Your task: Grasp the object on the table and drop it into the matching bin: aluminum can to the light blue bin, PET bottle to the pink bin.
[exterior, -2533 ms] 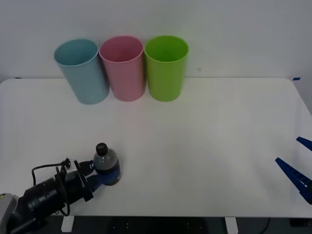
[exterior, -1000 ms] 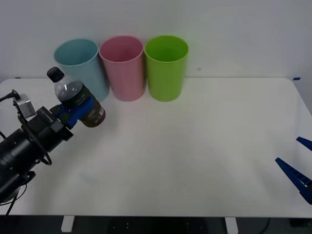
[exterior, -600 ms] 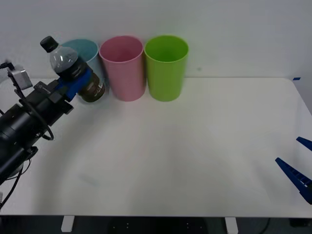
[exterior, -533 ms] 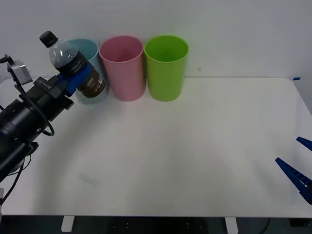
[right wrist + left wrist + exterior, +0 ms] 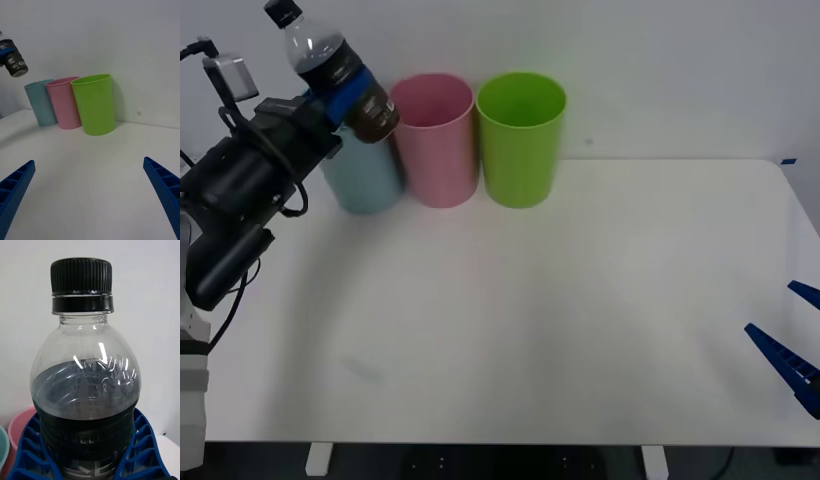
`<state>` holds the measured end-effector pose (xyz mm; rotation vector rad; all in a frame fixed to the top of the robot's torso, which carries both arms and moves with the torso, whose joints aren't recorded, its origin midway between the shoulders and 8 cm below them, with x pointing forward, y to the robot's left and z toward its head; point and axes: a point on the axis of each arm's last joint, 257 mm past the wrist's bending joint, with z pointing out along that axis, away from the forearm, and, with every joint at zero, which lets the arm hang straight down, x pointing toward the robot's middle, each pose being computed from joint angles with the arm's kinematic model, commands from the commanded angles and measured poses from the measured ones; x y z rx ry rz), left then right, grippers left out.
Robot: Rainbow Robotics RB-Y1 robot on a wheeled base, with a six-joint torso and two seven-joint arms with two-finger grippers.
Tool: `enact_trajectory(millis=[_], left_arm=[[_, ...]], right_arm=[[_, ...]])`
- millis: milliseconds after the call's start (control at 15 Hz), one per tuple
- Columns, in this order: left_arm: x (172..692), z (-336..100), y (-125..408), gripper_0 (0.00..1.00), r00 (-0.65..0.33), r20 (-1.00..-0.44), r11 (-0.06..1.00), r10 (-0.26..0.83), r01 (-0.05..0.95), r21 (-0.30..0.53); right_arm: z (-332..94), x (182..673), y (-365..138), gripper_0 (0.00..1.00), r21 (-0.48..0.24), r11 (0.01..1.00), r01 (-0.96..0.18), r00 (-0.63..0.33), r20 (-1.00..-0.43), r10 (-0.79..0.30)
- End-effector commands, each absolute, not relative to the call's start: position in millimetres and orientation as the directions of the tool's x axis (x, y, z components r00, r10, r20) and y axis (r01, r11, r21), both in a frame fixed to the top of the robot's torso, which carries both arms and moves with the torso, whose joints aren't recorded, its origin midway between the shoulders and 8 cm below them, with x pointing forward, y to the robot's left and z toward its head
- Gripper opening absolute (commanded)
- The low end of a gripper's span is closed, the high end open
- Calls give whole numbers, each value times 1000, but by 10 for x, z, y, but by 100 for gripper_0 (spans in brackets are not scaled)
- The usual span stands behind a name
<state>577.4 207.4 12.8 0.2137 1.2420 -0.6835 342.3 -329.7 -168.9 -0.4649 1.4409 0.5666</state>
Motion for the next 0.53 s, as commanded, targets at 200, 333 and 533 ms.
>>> enact_trajectory(millis=[200, 333, 533], left_arm=[[6270, 173, 2020, 3, 152, -933, 822, -326, 533, -201], [6446, 211, 1992, 2, 159, -940, 841, -303, 508, -185], [6659, 243, 1890, 2, 164, -948, 863, -273, 478, -166]], right_arm=[[-1689, 3423, -3297, 100, 39, 785, -618, 41, -996, 82], [-1689, 3423, -3297, 100, 39, 785, -618, 41, -996, 82], [-1689, 3423, -3297, 100, 39, 785, -618, 41, -996, 82]])
